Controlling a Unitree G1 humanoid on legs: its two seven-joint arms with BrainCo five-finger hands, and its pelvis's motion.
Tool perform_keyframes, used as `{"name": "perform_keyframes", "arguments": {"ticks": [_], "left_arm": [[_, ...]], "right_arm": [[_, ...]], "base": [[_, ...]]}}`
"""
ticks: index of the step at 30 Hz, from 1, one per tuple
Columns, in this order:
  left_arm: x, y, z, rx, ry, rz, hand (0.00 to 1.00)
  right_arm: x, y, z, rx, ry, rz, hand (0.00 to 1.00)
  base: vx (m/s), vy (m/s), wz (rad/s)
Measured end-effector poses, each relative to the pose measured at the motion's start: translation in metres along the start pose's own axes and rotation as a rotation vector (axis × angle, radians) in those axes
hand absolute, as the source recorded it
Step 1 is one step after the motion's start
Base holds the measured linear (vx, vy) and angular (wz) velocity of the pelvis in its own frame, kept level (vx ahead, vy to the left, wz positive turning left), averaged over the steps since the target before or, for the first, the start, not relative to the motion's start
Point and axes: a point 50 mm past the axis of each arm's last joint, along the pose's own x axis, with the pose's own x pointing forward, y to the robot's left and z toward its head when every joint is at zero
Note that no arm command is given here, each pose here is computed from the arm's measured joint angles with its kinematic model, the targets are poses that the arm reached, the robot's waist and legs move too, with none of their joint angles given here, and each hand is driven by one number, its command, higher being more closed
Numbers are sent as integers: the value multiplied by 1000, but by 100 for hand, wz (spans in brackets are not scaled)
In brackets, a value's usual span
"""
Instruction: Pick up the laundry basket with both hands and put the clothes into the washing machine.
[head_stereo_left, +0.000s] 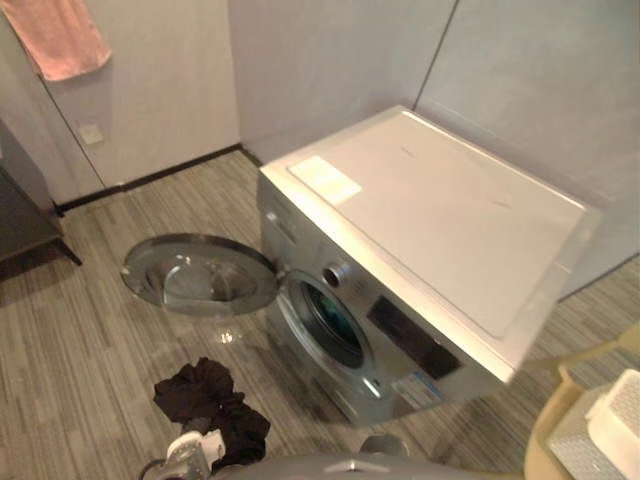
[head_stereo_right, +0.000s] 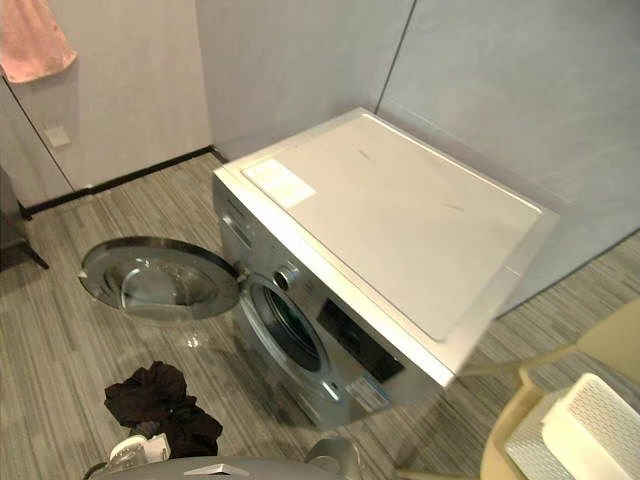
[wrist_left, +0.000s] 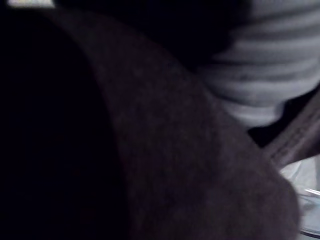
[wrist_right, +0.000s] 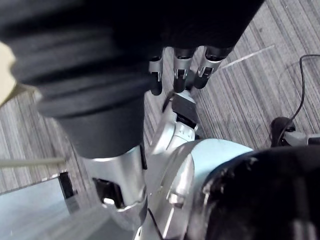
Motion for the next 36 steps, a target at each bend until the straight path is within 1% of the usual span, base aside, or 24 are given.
{"name": "perform_keyframes", "arguments": {"ticks": [2,5,7,9,10,11,13,14,18,20,21,22,23,24,26,27,31,36], "left_arm": [[1,0,5,4,-12,1,100],[1,-12,4,-43,-2,-24,100],[1,-15,4,-71,-6,-28,100],[0,-24,0,-101,4,-37,100],[-1,-27,1,-99,-5,-46,100],[-1,-31,4,-111,-23,-57,100],[-3,-42,10,-165,-53,-80,100],[-4,-48,11,-169,-56,-103,100],[-4,-43,13,-187,-73,-101,100],[-5,-40,12,-200,-73,-95,100],[-5,-39,14,-210,-80,-90,100],[-5,-38,13,-212,-78,-86,100],[-6,-44,4,-209,-50,-97,100],[-6,-39,-3,-180,-31,-90,100],[-3,-29,5,-128,-49,-79,100],[-3,-33,5,-104,-41,-91,100],[-5,-40,2,-98,-32,-110,100],[-4,-39,3,-100,-36,-103,100]], "right_arm": [[-1,8,3,-10,-24,32,0],[-1,16,7,6,-58,64,0],[-3,7,-5,22,-28,45,0],[-2,7,2,28,-49,51,0],[-2,2,2,43,-34,29,0],[-3,-6,0,38,-19,13,0],[-2,-9,5,4,-27,8,0],[-2,-8,10,-3,-43,9,0],[-2,-4,14,-22,-68,-3,0],[-1,6,18,-46,-84,33,0],[-1,16,22,-82,-101,72,0],[-1,20,24,-98,-110,89,0],[-1,26,33,-111,-138,114,0],[-1,33,38,-115,-152,137,0],[-3,22,13,-138,-88,121,0],[-4,20,9,-144,-80,124,0],[-5,20,14,-161,-97,144,0],[-4,24,17,-204,-106,153,0]], "base": [[310,87,9],[335,51,19],[378,0,37],[393,-75,-2],[376,-143,-18],[295,-140,-12],[237,-81,-48],[207,27,-83],[95,168,-129],[-22,216,-155],[-69,252,-159],[-131,380,-224],[-141,367,-211],[-87,323,-172],[23,139,-57],[18,127,-58],[-20,192,-101],[-49,120,-90]]}}
